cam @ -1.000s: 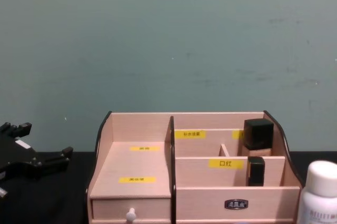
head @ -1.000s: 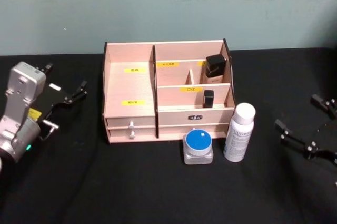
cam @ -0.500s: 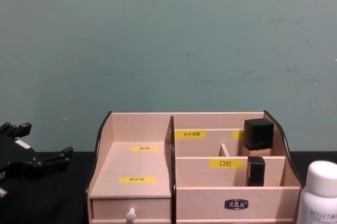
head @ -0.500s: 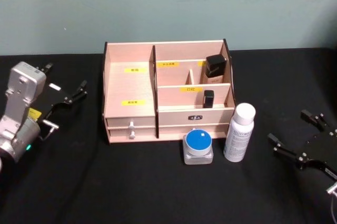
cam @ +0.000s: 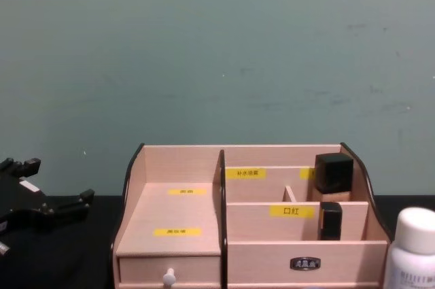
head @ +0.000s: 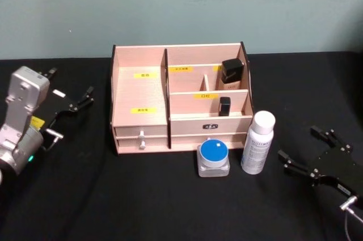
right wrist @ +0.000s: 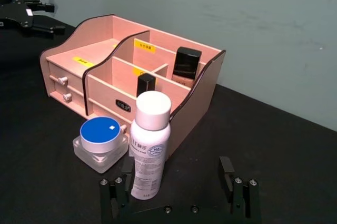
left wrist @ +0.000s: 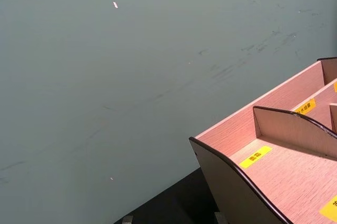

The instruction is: Pick up the facial cleanser and watermelon frost from the table and place them into the tiered storage box.

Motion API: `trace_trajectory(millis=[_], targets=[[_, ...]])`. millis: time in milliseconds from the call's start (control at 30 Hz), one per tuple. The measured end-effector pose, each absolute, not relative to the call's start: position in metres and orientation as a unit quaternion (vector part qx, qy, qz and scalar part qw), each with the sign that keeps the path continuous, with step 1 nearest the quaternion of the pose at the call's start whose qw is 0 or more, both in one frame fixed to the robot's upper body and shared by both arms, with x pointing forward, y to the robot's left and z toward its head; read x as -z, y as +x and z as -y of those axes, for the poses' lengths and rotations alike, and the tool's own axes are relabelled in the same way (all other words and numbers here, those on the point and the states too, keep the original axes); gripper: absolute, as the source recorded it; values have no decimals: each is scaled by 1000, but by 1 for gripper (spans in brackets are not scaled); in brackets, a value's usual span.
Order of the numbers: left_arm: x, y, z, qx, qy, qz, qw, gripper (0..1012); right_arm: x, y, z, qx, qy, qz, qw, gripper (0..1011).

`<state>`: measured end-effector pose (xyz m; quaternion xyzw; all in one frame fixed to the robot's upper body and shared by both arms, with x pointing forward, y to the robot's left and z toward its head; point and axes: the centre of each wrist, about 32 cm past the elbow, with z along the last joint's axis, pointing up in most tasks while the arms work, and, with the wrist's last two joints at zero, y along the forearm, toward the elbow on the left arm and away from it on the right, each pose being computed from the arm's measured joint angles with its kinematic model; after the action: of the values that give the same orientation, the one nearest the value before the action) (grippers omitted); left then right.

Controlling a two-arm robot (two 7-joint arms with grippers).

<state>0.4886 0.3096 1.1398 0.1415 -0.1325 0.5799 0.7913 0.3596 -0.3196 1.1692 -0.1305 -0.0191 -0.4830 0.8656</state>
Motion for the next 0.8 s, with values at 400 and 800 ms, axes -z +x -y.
trace_trajectory(millis=[400, 800], targets=[[-1140, 489, -310, -580, 141, 132, 791, 1001, -1159, 371, 313, 472, -129, -2, 872, 1002], [-1140, 489, -310, -580, 141, 132, 791, 1001, -1154, 383, 308, 465, -122, -4, 877, 1003]])
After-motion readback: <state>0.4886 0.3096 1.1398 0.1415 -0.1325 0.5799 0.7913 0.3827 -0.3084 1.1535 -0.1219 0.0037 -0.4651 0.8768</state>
